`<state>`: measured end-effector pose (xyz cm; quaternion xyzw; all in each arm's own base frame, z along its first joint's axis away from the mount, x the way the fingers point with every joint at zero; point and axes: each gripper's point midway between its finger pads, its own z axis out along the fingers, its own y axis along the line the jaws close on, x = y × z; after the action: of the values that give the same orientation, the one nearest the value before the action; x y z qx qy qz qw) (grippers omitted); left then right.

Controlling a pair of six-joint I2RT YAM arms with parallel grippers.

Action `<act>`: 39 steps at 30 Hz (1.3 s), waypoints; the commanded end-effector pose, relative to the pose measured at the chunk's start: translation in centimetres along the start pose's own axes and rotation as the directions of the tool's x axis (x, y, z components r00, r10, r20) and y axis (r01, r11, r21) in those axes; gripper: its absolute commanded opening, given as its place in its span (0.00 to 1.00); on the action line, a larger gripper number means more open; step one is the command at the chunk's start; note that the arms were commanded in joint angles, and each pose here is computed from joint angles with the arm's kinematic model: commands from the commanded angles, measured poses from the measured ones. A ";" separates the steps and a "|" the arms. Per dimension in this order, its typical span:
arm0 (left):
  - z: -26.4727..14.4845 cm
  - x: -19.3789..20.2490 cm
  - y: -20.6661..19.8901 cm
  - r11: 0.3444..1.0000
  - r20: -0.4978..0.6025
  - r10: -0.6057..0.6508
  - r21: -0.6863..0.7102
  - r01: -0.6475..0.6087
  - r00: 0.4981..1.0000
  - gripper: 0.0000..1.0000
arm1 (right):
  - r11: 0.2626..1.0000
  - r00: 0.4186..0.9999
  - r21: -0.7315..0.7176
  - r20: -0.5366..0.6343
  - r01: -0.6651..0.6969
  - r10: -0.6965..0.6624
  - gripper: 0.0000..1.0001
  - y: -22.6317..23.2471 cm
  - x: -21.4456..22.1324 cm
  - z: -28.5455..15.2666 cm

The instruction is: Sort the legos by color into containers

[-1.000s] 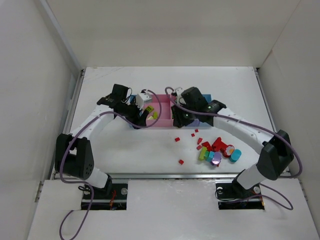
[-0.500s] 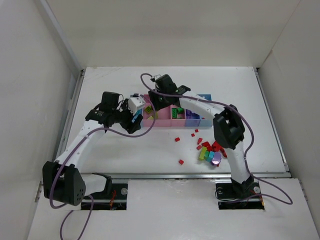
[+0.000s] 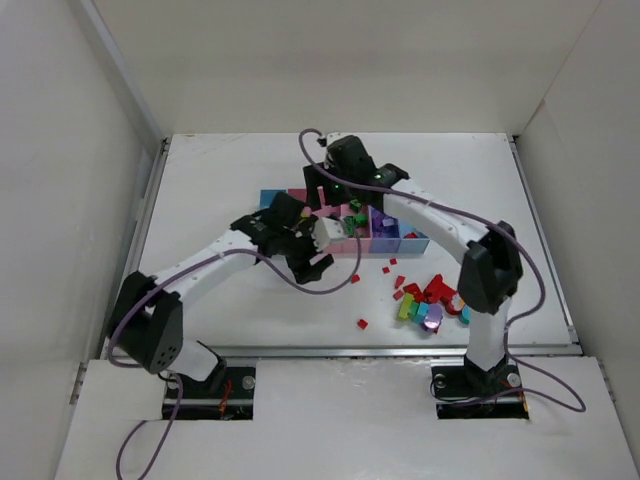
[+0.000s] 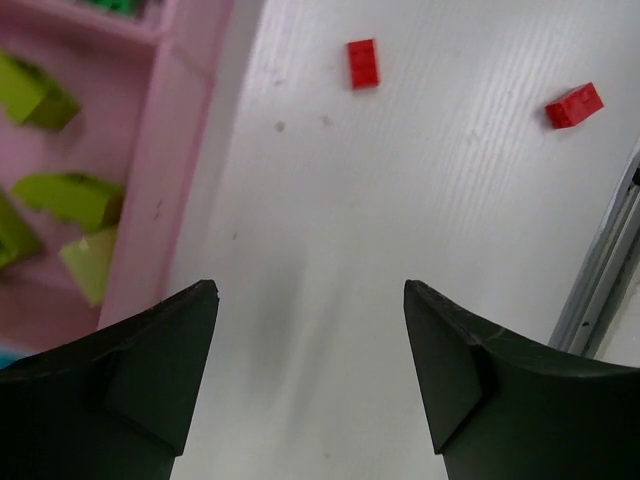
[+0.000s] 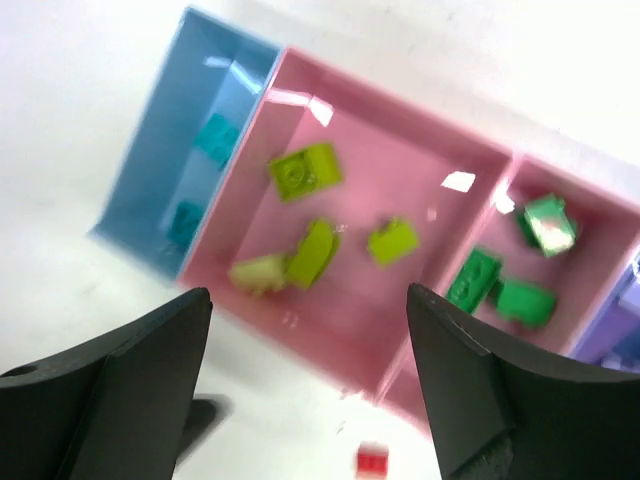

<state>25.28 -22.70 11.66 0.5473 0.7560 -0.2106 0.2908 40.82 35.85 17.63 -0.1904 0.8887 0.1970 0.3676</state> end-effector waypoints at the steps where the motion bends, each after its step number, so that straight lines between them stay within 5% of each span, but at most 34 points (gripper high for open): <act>1: 2.0 -4.2 -1.3 0.996 0.044 0.090 0.009 -0.090 0.995 0.72 | 0.993 0.990 0.073 0.110 -0.097 0.089 0.84 -2.6 -2.0 -4.7; 8: 9.4 -6.2 -1.8 0.999 -0.027 0.037 -0.037 -0.038 0.999 0.70 | 0.964 0.947 0.118 0.251 -0.238 0.203 0.84 -6.9 -1.2 -12.6; 19: 14.0 -3.6 -3.1 0.999 -0.132 0.030 -0.022 -0.033 0.991 0.67 | 0.944 0.930 0.190 0.306 -0.271 0.205 0.84 -10.2 -0.6 -15.6; 24: 15.1 -3.6 -3.5 1.000 -0.150 0.000 -0.014 -0.002 0.989 0.62 | 0.944 0.933 0.203 0.305 -0.260 0.191 0.84 -10.9 -0.6 -16.1; 31: 15.1 -1.6 -3.6 1.000 -0.224 -0.023 -0.019 0.019 0.974 0.43 | 0.941 0.938 0.226 0.298 -0.253 0.180 0.84 -12.5 -0.5 -16.4; 39: 13.3 -1.2 -3.5 1.000 -0.234 -0.006 -0.026 0.000 0.972 0.55 | 0.948 0.942 0.220 0.296 -0.229 0.158 0.84 -12.8 -0.8 -16.6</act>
<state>25.70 -35.15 2.21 0.5619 0.7805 -0.1536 0.2267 37.82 17.04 24.75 -0.0151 0.8747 0.1319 0.4662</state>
